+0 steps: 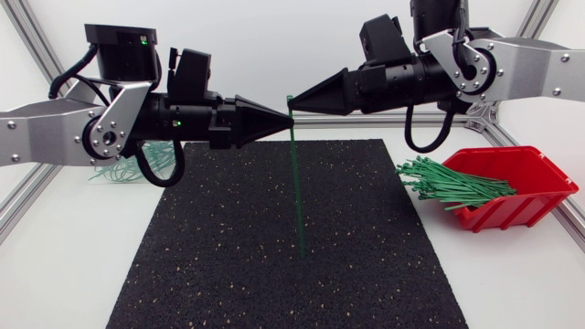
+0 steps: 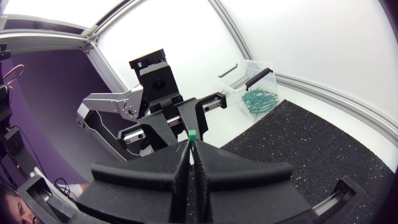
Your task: Take a green cable tie from the red box, thread the tail through the head to close it, then place it in the transparent bin on the left.
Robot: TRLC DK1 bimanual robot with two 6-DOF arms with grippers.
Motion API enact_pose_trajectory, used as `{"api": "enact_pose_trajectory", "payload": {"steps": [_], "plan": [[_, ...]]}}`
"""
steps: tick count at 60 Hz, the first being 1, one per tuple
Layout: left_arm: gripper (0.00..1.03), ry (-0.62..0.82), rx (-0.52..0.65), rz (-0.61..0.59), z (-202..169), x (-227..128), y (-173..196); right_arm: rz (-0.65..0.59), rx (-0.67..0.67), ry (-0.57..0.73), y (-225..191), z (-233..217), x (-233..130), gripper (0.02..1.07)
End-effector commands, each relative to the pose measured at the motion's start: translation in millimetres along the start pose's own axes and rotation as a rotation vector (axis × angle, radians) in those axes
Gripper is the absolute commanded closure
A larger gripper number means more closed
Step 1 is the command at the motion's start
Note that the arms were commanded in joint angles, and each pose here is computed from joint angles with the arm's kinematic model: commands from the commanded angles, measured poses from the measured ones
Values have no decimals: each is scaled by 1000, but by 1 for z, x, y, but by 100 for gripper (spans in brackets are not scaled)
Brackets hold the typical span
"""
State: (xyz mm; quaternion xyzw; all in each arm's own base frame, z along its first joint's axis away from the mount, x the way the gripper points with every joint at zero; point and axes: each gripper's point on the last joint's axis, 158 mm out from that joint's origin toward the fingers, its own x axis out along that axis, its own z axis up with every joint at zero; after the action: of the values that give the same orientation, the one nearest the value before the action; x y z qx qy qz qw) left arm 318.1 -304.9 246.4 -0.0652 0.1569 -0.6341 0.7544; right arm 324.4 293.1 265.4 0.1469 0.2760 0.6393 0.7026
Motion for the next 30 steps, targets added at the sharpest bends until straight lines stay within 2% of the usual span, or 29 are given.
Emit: {"api": "enact_pose_trajectory", "payload": {"steps": [1,6,9,22,24,30], "plan": [[89,11,-31,-24,-9,4,-3,-6,39,1,-4,-7,-1,101],[89,9,-33,-22,-8,4,-2,-3,43,4,-4,-8,0,101],[93,8,-33,-21,-7,3,-2,-1,44,6,-3,-9,1,101],[94,6,-32,-21,-6,3,-3,1,44,9,-2,-10,3,102],[98,8,-35,-21,-7,3,-2,2,44,10,-2,-10,3,101],[99,8,-36,-21,-7,4,-1,2,43,9,-2,-10,3,101]]}}
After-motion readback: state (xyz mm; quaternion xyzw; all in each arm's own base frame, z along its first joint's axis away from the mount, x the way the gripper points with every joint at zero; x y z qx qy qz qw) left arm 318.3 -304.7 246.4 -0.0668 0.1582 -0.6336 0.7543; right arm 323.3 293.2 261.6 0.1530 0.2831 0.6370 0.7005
